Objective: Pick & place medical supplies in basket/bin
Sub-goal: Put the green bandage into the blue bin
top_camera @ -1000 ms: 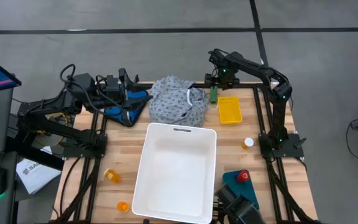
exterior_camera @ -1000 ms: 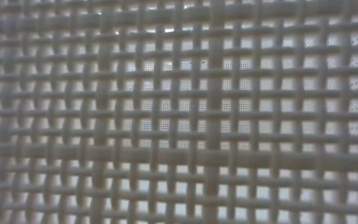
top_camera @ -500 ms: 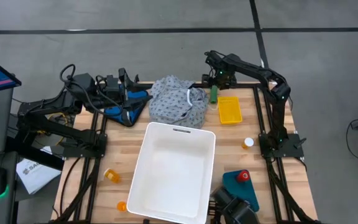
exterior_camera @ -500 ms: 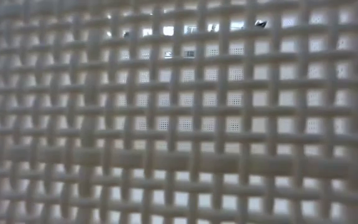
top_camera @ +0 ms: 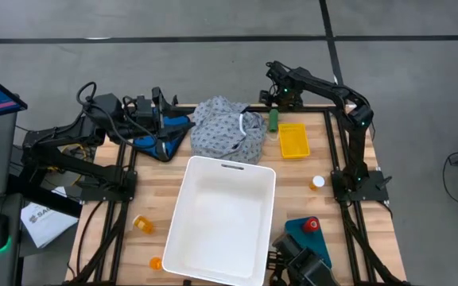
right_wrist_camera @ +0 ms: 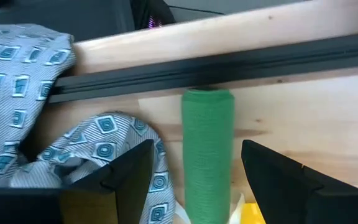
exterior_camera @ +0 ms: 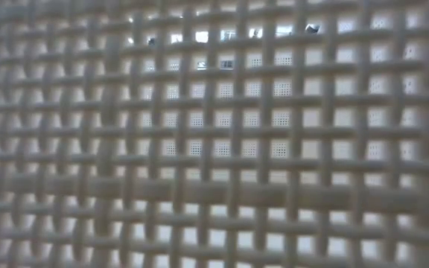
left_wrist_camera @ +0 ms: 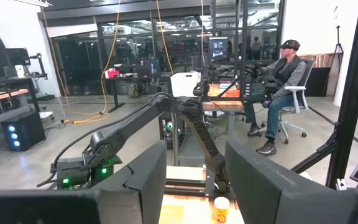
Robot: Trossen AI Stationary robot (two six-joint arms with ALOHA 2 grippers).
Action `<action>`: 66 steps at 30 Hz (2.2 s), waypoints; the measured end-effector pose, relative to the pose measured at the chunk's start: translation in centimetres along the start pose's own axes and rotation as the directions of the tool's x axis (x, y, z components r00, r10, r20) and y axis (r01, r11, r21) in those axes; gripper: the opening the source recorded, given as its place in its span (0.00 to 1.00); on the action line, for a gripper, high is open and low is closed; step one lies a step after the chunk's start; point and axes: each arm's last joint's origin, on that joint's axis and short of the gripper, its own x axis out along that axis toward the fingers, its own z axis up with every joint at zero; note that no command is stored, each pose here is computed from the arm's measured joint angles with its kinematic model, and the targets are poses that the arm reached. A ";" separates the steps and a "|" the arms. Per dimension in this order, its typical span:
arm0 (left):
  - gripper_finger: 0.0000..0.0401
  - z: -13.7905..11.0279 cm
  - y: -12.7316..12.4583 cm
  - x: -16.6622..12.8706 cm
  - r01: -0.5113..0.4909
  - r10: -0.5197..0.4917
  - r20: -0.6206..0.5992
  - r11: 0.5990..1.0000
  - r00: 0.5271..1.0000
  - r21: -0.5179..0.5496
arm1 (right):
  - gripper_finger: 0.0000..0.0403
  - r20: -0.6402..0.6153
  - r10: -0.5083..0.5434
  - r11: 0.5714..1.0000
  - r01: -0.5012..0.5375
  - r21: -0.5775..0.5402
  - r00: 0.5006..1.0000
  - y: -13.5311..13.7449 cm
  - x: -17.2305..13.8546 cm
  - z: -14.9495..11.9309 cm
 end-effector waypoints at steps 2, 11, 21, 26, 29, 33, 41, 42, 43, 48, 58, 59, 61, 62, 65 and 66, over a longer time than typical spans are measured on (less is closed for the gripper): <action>0.39 0.0 0.0 0.0 0.000 0.000 0.000 1.000 1.000 0.000 | 0.60 -0.012 -0.016 1.000 0.016 0.001 1.000 -0.2 0.2 -0.2; 0.39 0.0 0.2 0.0 -0.009 0.009 0.000 1.000 1.000 0.001 | 0.60 0.003 -0.081 0.997 0.081 -0.012 0.997 -0.3 0.9 -1.1; 0.39 0.0 0.7 0.1 -0.034 0.034 0.003 0.999 0.999 0.002 | 0.60 0.004 -0.085 0.996 0.085 -0.029 0.996 0.0 0.9 -1.4; 0.39 0.0 0.7 0.1 -0.034 0.034 0.003 0.999 0.999 0.001 | 0.60 0.003 -0.085 0.996 0.085 -0.041 0.996 -0.4 0.9 -1.0; 0.39 0.0 0.7 0.1 -0.034 0.034 0.003 0.999 0.999 0.001 | 0.60 -0.012 -0.070 0.997 0.070 -0.042 0.997 -0.8 0.9 -0.6; 0.39 0.0 0.7 0.1 -0.034 0.034 0.003 0.999 0.999 0.001 | 0.60 -0.010 -0.074 0.996 0.074 -0.052 0.997 -1.4 0.8 0.0; 0.39 0.0 0.7 0.1 -0.034 0.034 0.003 0.999 0.999 -0.007 | 0.60 0.023 -0.063 0.998 0.063 -0.029 0.998 -2.1 0.7 1.2; 0.39 0.0 0.7 0.1 -0.034 0.034 0.003 0.999 0.999 -0.007 | 0.60 0.015 -0.059 0.998 0.059 -0.026 0.998 -2.2 0.7 1.2; 0.39 0.0 0.7 0.1 -0.034 0.034 0.003 0.999 0.999 -0.007 | 0.60 0.009 -0.060 0.998 0.060 -0.028 0.998 -2.2 0.7 1.2; 0.39 0.0 0.7 0.1 -0.034 0.034 0.003 0.999 0.999 -0.007 | 0.60 -0.016 -0.065 0.995 0.063 -0.074 0.998 -1.3 0.8 0.0; 0.39 0.0 0.7 0.1 -0.034 0.034 0.003 0.999 0.999 -0.007 | 0.60 0.047 -0.024 0.991 0.030 -0.132 0.999 1.9 -0.9 -1.4; 0.39 0.0 0.7 0.1 -0.034 0.034 0.003 0.999 0.999 -0.007 | 0.60 0.056 -0.011 0.991 0.018 -0.130 0.998 2.2 -1.1 -1.5; 0.39 0.0 0.7 0.1 -0.034 0.034 0.003 0.999 0.999 -0.007 | 0.60 0.060 0.011 0.993 -0.004 -0.115 0.998 2.7 -1.2 -1.7; 0.39 0.0 0.7 0.1 -0.034 0.034 0.003 0.999 0.999 -0.007 | 0.60 0.056 0.022 0.994 -0.016 -0.109 0.998 2.9 -1.2 -1.9; 0.39 0.0 0.7 0.1 -0.034 0.034 0.003 0.999 0.999 -0.007 | 0.60 0.066 0.050 0.993 -0.043 -0.111 0.997 3.6 -1.1 -2.4; 0.39 0.0 0.7 0.1 -0.034 0.034 0.003 0.999 0.999 -0.007 | 0.60 0.067 0.057 0.993 -0.049 -0.105 0.996 3.8 -1.1 -2.6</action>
